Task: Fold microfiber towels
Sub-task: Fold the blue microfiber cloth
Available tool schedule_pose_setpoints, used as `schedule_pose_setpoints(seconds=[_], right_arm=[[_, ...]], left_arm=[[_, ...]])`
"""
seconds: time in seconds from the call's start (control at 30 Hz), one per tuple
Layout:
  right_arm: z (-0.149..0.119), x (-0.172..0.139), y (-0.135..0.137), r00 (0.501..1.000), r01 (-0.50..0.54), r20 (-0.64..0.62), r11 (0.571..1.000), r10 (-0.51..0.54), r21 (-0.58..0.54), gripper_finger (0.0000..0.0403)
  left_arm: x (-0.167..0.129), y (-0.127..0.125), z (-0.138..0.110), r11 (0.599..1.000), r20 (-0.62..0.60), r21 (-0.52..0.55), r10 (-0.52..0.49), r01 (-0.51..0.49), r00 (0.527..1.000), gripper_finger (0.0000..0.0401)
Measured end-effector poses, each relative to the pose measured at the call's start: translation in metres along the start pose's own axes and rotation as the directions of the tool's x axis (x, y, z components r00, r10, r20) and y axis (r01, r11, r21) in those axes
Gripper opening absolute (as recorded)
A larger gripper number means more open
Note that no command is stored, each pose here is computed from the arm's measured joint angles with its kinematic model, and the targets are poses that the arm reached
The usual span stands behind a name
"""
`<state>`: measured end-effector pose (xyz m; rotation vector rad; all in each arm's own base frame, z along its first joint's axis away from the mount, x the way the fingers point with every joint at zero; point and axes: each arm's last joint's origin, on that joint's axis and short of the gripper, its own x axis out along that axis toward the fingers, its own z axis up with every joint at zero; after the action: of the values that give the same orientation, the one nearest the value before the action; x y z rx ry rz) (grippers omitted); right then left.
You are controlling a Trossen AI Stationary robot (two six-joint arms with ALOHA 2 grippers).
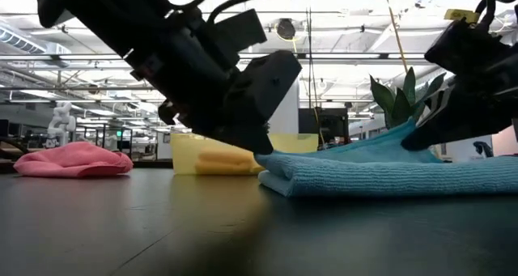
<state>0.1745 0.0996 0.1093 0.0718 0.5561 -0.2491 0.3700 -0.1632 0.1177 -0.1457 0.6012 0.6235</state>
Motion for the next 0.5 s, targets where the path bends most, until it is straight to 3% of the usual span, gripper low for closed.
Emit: schedule_pose_setpoints(seconds=[0.17, 0.33, 0.5], right_arm=[[-0.003, 0.000, -0.001, 0.999, -0.009, -0.040, 1.000, 0.009, -0.021, 0.0002], [-0.005, 0.000, -0.001, 0.998, -0.023, -0.063, 0.999, 0.020, -0.046, 0.0015], [-0.003, 0.001, -0.003, 0.999, 0.003, -0.044, 0.996, -0.007, -0.092, 0.0059]], left_arm=[[0.000, -0.001, 0.000, 1.000, 0.001, 0.024, -0.004, 0.004, 1.000, 0.0024], [0.007, 0.003, 0.003, 0.999, -0.055, 0.000, -0.033, 0.033, 0.998, 0.0095], [0.013, 0.009, 0.006, 0.998, -0.131, -0.018, -0.062, 0.060, 0.989, 0.0153]])
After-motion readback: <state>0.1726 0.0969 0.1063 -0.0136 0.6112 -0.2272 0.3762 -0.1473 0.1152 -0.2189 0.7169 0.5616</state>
